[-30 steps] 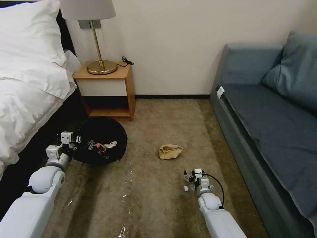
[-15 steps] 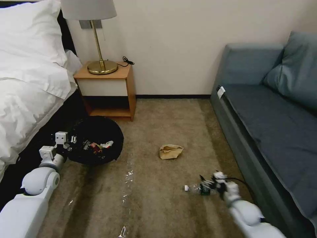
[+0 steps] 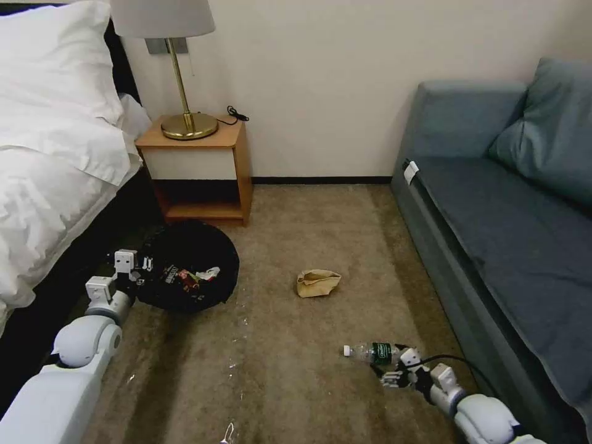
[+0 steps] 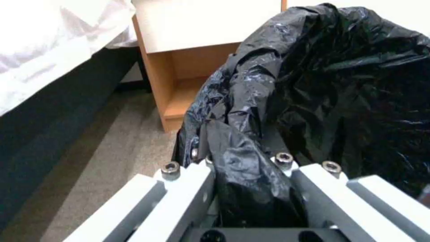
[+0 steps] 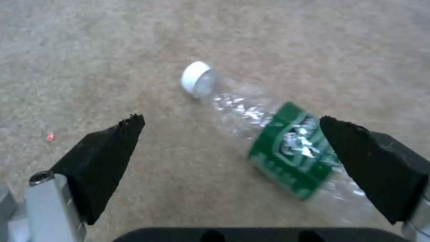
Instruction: Pick up the trash bin, then pick up the garbage on the floor and place it into the trash bin.
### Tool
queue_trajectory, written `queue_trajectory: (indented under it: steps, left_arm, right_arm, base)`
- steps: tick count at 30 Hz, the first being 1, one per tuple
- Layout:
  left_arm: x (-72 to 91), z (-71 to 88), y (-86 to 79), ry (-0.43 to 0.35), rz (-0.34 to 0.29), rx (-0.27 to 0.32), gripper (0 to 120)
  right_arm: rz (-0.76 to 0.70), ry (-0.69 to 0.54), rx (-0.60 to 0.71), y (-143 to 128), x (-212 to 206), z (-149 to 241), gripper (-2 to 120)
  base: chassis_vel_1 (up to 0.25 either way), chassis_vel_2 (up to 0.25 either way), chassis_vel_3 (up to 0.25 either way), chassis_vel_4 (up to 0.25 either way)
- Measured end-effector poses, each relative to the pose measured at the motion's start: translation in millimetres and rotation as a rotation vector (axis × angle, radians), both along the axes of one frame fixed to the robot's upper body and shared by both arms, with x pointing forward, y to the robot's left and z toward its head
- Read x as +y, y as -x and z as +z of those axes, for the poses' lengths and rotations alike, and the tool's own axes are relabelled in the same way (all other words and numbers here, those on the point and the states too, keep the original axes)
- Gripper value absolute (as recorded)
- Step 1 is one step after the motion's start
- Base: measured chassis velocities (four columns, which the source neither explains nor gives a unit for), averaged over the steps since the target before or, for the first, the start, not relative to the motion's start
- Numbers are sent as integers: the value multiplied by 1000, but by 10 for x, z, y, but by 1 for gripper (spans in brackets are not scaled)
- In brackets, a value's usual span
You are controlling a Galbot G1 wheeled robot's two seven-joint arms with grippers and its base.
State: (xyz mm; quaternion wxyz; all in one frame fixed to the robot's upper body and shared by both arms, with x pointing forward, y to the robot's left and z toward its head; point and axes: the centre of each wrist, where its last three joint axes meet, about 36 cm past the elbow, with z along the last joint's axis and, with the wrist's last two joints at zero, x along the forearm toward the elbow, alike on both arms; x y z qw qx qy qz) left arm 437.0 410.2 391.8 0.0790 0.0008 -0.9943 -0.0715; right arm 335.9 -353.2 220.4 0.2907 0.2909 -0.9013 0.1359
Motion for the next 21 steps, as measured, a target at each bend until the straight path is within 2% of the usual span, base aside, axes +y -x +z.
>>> queue_trajectory:
  steps: [7,12,21]
  left_arm:
    - [-5,-33,40,4,8,2,4]
    - [-21,-75,72,8,14,-1,4]
    - [-134,-143,10,21,-9,-2,4]
  right_arm:
    - [31,-18,-7,-93,50,-207,100]
    - [32,-22,-13,-260,25,-333,100]
    - [0,-31,-2,-347,-1,-423,100]
  base:
    - [0,0,0,0]
    - [0,0,0,0]
    - [0,0,0,0]
